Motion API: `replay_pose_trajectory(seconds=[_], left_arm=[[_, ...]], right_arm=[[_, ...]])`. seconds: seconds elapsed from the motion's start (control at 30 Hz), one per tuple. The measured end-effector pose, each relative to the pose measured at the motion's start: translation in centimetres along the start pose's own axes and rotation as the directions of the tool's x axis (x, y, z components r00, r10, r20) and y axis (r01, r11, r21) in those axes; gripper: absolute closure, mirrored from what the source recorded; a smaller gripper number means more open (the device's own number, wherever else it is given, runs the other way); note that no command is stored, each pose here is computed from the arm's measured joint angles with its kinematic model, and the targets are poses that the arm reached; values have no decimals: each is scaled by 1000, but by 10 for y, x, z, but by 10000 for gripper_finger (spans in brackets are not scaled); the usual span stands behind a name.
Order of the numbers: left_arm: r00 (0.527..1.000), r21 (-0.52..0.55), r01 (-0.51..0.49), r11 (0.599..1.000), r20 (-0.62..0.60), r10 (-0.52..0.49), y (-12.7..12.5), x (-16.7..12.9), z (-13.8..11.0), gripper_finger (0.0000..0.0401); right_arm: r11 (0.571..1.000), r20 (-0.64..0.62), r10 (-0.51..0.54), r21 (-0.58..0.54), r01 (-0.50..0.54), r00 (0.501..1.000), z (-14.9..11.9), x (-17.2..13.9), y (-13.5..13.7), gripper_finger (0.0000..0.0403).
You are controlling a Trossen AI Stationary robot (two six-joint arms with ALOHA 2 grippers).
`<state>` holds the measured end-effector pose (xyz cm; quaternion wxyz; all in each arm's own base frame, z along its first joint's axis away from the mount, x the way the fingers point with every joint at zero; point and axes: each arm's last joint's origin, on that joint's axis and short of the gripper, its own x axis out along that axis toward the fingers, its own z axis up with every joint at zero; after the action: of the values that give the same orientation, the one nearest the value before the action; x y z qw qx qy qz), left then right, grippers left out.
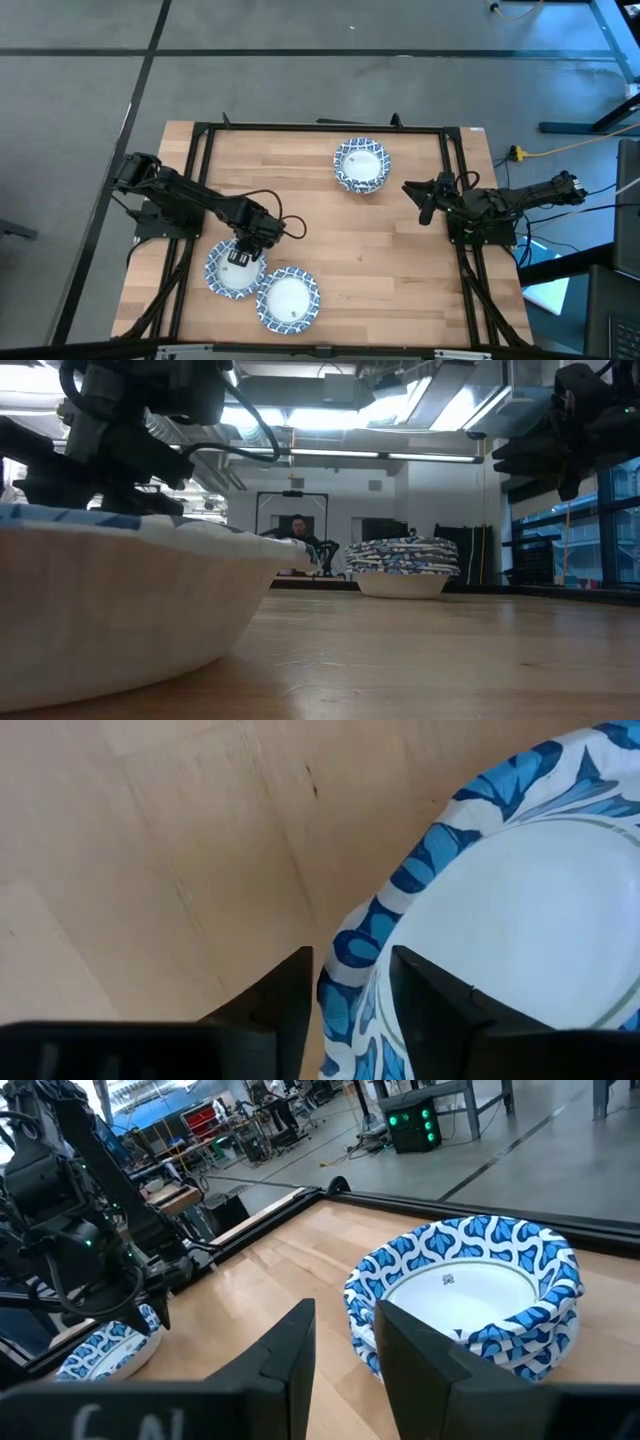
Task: Nest bowls inside each other
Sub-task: Stack the white bowl on the white bowl
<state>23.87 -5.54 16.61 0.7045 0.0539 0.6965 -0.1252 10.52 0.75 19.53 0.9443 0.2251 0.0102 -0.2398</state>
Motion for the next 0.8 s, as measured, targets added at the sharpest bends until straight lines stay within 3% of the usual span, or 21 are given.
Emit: replay_pose_trajectory(seconds=[0.3,0.53,0.67,0.8], left_arm=[[999,-56,35,998,10,-34,14,-2,-1,385],[997,-200,75,977,39,-69,45,-5,-6,398],[987,-324,149,934,99,-123,74,-12,-12,399],[960,-488,261,833,223,-170,107,-29,-15,400]], right_arm=[[1000,0,0,-4,0,1000,0,0,0,295],[1000,0,0,-4,0,1000,0,0,0,295],[1000,0,0,-4,0,1000,0,0,0,295],[1000,0,0,-4,0,1000,0,0,0,295]])
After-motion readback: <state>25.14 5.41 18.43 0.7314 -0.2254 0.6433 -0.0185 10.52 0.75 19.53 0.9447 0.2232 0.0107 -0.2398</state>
